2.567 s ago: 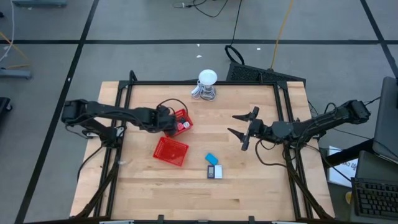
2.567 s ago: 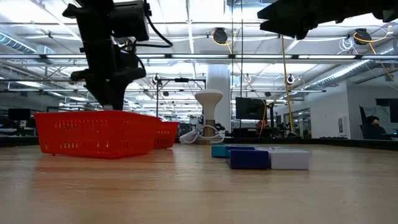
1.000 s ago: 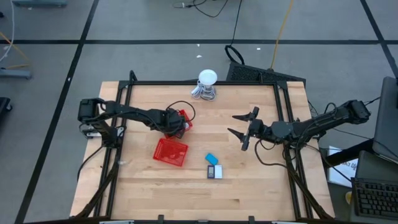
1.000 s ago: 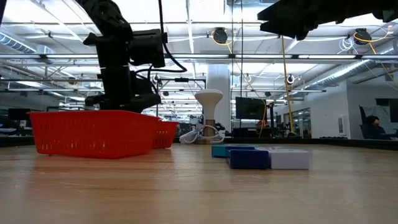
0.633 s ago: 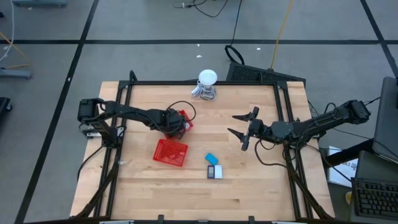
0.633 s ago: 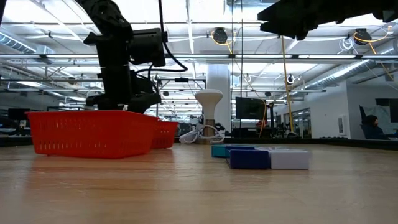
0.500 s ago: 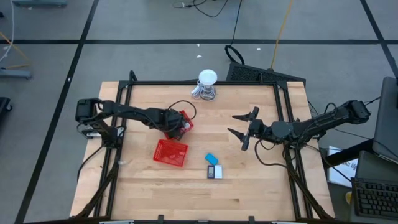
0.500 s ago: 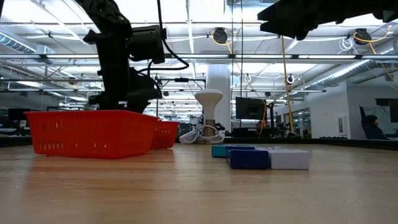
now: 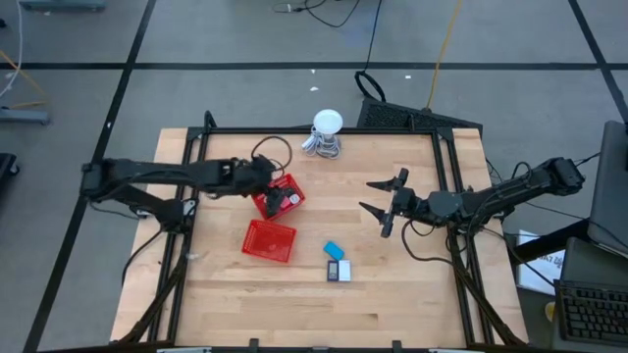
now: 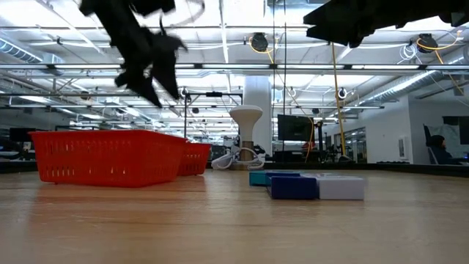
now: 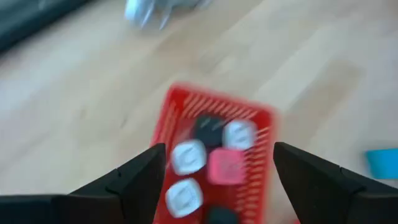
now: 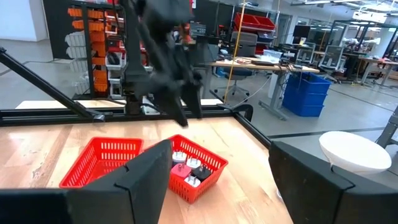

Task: Pick & Place Office items
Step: Put the blue digital clock into the bottom red basket

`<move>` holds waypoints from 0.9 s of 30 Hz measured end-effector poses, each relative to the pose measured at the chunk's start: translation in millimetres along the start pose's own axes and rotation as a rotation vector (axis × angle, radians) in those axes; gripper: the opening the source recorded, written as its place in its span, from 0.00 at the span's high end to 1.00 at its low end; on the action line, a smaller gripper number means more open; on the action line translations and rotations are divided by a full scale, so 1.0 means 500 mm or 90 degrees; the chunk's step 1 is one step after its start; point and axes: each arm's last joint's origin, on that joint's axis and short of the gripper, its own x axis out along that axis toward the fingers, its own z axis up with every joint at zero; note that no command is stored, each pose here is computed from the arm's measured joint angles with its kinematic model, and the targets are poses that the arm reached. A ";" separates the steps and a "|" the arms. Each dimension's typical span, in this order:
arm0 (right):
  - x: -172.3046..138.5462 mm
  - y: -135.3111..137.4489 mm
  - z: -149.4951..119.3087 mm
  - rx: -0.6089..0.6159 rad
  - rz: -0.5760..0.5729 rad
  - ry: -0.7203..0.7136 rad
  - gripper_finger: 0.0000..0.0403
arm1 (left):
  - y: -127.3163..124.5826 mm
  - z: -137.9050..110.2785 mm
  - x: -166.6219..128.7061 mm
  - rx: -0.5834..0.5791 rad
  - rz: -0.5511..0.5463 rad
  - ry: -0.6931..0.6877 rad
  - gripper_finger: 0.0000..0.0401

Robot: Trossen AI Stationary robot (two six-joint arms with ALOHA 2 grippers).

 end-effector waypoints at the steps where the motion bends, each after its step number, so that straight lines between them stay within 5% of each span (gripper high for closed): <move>1: 0.000 0.000 0.000 0.001 0.001 -0.001 0.36 | -0.007 0.002 -0.018 0.019 -0.019 -0.030 0.26; 8: 0.000 0.001 -0.002 0.063 0.003 0.007 0.36 | -0.070 -0.001 -0.126 0.191 -0.166 -0.215 0.29; 14: -0.006 0.000 -0.043 0.117 0.014 0.048 0.36 | -0.097 -0.021 -0.165 0.264 -0.172 -0.280 0.30; 20: 0.001 0.007 -0.072 0.161 0.101 0.043 0.36 | -0.112 -0.032 -0.178 0.290 -0.198 -0.295 0.27; 27: 0.052 0.081 -0.103 0.078 0.206 0.084 0.36 | -0.092 -0.067 -0.165 0.270 -0.301 -0.380 0.26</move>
